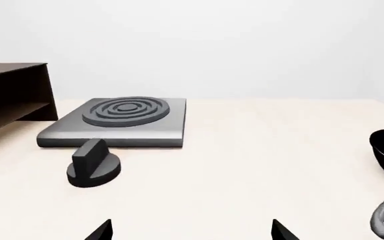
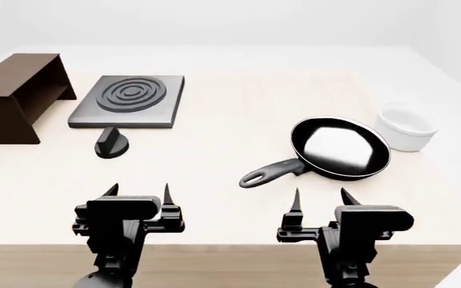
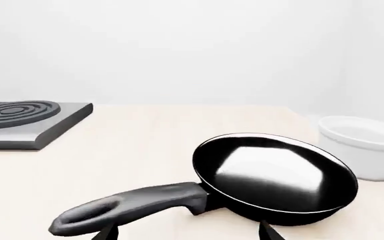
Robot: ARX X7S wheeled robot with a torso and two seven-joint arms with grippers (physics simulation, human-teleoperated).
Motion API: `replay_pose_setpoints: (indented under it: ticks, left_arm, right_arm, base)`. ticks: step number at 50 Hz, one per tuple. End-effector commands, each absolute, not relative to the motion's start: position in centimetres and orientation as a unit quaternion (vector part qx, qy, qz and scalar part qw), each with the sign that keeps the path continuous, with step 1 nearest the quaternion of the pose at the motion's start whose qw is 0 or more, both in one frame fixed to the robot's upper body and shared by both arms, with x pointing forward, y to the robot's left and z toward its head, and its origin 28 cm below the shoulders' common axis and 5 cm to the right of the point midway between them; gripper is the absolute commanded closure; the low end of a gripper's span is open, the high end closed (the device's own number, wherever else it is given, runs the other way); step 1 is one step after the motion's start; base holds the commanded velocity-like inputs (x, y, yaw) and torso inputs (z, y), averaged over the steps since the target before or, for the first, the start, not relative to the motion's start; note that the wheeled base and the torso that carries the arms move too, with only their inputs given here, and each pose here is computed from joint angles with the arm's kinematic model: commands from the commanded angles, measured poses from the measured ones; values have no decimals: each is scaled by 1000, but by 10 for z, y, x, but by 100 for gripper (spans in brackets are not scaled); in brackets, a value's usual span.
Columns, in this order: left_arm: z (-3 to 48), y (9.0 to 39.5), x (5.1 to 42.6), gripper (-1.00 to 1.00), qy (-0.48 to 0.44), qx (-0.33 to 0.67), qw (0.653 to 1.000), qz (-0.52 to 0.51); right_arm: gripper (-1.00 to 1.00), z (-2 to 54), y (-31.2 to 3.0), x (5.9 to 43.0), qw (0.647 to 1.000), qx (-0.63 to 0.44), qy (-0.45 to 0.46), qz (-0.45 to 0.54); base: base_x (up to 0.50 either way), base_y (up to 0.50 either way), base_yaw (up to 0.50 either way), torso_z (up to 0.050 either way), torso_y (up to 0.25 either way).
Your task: Put the frying pan on top of the cabinet.
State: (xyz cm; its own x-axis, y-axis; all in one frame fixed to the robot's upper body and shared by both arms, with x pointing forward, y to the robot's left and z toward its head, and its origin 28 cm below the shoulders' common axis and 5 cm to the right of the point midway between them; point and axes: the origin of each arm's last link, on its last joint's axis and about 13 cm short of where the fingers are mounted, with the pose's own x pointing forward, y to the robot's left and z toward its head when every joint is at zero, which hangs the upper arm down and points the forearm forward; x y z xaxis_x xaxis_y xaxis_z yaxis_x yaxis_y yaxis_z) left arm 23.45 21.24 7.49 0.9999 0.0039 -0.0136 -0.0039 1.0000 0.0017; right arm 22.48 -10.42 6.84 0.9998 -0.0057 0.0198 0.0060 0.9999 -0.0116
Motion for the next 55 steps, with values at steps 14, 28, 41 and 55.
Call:
replay_pose_setpoints:
  ticks: [14,28,41,55]
  left_arm:
    - [86,213,238,-100,5,26,1000,9]
    - [85,214,237,-100,5,25,1000,9]
    - [84,214,237,-100,5,24,1000,8]
    - [84,214,237,-100,6,26,1000,4]
  right_arm:
    - [-100,80,-104,226,1000,-2,-17,5]
    - [-100,80,-104,226,1000,-5,-18,2]
    - [-100,79,-105,227,1000,-13,-18,-9]
    - [-100,85,-143,228,980,-59,-35,-188]
  base:
    - [500,0,0,0,0]
    - [500,0,0,0,0]
    - [500,0,0,0,1]
    - [0,0,0,0,0]
